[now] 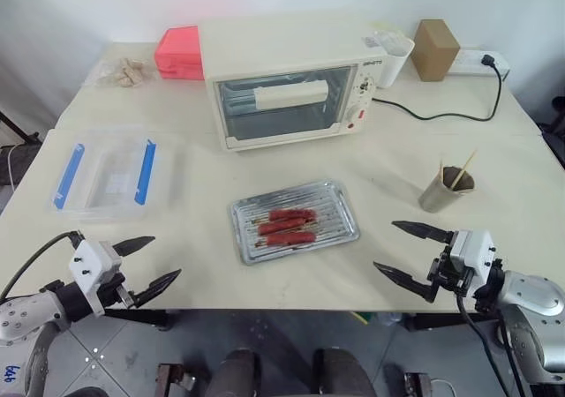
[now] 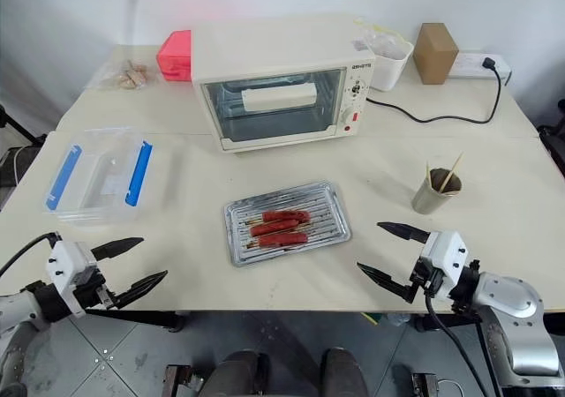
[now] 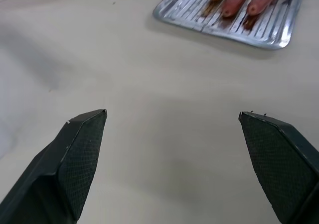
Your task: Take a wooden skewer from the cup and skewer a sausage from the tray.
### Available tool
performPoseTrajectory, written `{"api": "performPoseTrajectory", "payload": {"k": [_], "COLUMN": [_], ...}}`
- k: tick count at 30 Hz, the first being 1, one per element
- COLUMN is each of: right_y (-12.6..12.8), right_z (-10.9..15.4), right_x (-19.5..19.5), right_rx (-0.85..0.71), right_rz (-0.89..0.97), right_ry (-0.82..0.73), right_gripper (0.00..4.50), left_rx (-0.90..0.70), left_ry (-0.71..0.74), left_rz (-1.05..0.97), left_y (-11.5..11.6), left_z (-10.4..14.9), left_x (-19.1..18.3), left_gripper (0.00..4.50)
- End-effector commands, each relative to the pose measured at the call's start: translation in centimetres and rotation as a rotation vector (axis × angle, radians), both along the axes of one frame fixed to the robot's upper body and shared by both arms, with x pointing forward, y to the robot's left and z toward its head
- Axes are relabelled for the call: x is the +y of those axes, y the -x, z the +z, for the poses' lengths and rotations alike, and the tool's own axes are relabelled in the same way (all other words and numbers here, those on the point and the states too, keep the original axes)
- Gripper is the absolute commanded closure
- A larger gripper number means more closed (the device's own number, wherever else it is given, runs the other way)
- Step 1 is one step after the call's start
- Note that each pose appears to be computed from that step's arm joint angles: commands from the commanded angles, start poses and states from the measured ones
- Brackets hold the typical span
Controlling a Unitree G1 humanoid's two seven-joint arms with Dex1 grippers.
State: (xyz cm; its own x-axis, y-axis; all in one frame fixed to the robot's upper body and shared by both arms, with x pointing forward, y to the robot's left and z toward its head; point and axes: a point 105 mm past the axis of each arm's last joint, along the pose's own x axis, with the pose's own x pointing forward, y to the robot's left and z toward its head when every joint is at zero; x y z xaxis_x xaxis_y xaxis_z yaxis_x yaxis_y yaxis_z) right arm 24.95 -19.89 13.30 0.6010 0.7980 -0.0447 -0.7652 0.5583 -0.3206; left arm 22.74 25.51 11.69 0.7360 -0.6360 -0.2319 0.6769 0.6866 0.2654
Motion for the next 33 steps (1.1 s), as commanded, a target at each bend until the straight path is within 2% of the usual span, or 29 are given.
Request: {"api": "performPoseTrajectory", "payload": {"k": [1, 4, 8, 10, 12, 14, 19, 23, 29, 33], "right_y": [0.1, 0.7, 2.1, 2.9, 4.5, 5.3, 3.8, 2.5, -1.0, -3.3], "right_z": [1.5, 2.4, 3.4, 3.8, 3.2, 3.1, 5.3, 6.8, 10.5, 12.8], "right_x": [-1.2, -3.1, -6.4, -8.3, -12.5, -14.5, -13.6, -13.2, -13.1, -12.5], "right_rx": [-0.049, -0.059, -0.067, -0.069, -0.027, 0.019, 0.085, 0.162, 0.299, 0.315], "right_rz": [-0.049, -0.12, -0.237, -0.304, -0.466, -0.552, -0.477, -0.436, -0.445, -0.482], "right_ry": [-0.002, 0.016, 0.055, 0.076, 0.1, 0.079, 0.087, 0.185, 0.338, 0.402], "right_gripper": [0.02, 0.02, 0.02, 0.02, 0.02, 0.02, 0.02, 0.02, 0.02, 0.02], "left_rx": [-0.055, -0.066, -0.048, -0.067, -0.086, -0.075, -0.021, -0.053, -0.094, -0.102], "left_ry": [0.0, 0.003, 0.169, 0.208, 0.263, 0.301, 0.355, 0.365, 0.362, 0.351], "left_rz": [-0.058, -0.208, -0.432, -0.49, -0.584, -0.641, -0.704, -0.694, -0.638, -0.617], "left_y": [-0.3, -0.6, -0.1, -0.3, -0.7, -0.7, -0.5, -1.4, -2.4, -2.4], "left_z": [1.6, 2.1, 3.7, 4.5, 5.2, 5.6, 6.1, 6.8, 7.0, 6.6], "left_x": [-1.1, -4.0, -8.2, -9.9, -12.7, -14.1, -14.8, -14.5, -14.1, -13.9], "left_gripper": [0.0, 0.0, 0.0, 0.0, 0.0, 0.0, 0.0, 0.0, 0.0, 0.0]}}
